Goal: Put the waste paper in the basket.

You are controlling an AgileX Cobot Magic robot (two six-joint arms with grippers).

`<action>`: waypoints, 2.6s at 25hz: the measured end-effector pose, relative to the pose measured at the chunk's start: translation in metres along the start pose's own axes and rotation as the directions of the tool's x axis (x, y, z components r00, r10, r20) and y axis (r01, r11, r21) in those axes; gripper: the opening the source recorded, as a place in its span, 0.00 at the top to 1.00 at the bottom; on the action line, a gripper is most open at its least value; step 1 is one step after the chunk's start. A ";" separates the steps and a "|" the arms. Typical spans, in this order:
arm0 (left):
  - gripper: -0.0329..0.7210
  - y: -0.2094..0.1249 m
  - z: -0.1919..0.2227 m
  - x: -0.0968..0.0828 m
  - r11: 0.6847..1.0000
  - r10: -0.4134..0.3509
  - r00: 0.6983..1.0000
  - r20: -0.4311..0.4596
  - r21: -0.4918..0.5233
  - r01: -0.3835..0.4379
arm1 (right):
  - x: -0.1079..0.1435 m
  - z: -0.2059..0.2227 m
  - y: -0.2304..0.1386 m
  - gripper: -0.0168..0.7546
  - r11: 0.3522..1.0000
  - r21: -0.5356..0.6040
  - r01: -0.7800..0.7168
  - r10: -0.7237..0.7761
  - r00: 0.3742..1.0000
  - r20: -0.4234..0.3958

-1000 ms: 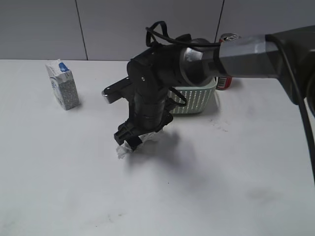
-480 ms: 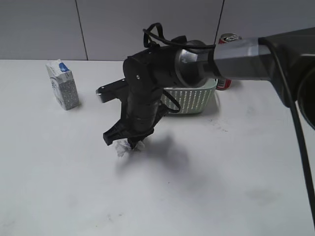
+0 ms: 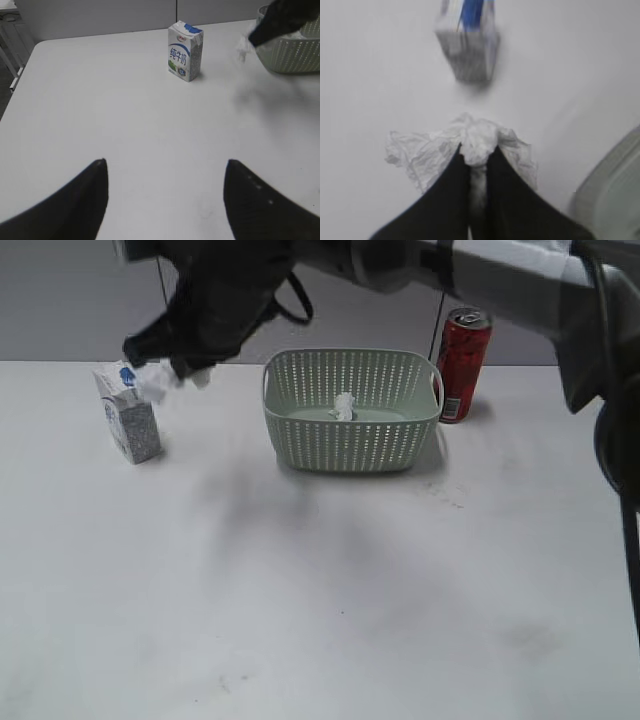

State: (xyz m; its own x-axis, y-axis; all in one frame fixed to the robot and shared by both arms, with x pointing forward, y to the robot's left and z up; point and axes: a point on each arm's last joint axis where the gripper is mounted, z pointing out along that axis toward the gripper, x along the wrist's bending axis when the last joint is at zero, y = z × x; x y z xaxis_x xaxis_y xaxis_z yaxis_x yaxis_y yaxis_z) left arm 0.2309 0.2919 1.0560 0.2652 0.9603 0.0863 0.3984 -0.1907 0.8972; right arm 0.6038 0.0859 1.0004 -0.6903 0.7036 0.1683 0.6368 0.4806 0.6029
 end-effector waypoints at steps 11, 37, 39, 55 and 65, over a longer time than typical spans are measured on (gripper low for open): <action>0.23 0.000 0.000 0.000 1.000 0.000 1.000 0.000 0.000 0.000 | -0.075 -0.056 0.043 0.96 0.981 -0.078 0.179 -0.140 0.925 0.353; 0.24 0.000 0.000 0.000 1.000 0.000 1.000 0.000 0.000 0.000 | -0.167 0.010 -0.031 0.18 0.925 0.263 -0.274 0.191 0.934 0.302; 0.24 0.000 0.000 0.000 1.000 0.000 1.000 0.000 0.000 0.000 | -0.166 0.007 -0.029 0.17 0.924 0.266 -0.276 0.193 0.934 0.300; 0.24 0.000 0.000 0.000 1.000 0.000 1.000 0.000 0.000 0.000 | -0.203 -0.180 0.054 0.21 0.950 -0.251 -0.187 0.280 0.863 0.420; 0.24 0.000 0.000 0.000 1.000 0.000 1.000 0.000 0.000 0.000 | -0.286 -0.289 0.004 0.21 0.840 -0.354 -0.412 0.530 0.766 0.365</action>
State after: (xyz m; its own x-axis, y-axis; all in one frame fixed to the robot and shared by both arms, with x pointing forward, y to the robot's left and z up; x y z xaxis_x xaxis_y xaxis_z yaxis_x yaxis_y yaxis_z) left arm 0.2309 0.2919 1.0560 0.2652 0.9603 0.0863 0.3984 -0.1907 0.8972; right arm 0.7044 -0.2646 1.1799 -0.0661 0.9843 0.1639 0.6979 -0.0718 0.7126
